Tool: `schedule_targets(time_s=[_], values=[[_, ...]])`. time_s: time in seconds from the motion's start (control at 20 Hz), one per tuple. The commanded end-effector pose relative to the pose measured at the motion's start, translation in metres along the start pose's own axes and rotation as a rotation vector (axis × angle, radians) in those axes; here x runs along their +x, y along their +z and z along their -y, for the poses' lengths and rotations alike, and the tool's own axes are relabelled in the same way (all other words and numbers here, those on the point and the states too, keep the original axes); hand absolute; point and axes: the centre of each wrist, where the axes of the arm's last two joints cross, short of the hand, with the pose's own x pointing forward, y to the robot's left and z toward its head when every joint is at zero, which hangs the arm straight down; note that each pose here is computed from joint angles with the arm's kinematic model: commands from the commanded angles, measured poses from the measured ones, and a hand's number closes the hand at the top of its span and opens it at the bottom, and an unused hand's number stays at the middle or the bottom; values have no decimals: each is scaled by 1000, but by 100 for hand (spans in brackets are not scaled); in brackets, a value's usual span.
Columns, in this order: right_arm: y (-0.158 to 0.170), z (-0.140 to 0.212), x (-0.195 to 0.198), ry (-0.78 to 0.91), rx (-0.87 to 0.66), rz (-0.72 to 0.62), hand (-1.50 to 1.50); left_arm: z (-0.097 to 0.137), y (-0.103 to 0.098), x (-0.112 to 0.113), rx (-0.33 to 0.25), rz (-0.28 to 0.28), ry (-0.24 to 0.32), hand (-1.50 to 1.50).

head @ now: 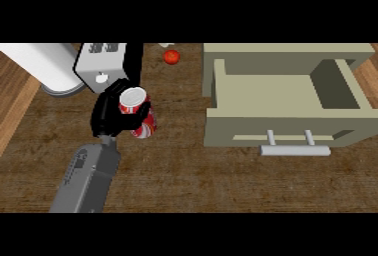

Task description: Pick up the can, place it into the drawer and close the drawer

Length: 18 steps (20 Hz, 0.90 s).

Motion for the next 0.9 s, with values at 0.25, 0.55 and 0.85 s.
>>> schedule_targets(time_s=[0.25, 0.55, 0.85], values=[[-2, -12, 8, -19, -14, 10, -150, 58, -23, 76, -3, 51, -61, 150], [-13, -12, 6, -8, -11, 10, -150, 102, -5, 101, -39, 69, -66, 150], [-9, -6, -7, -14, 13, 12, -150, 149, -50, 119, -31, 67, -81, 150]])
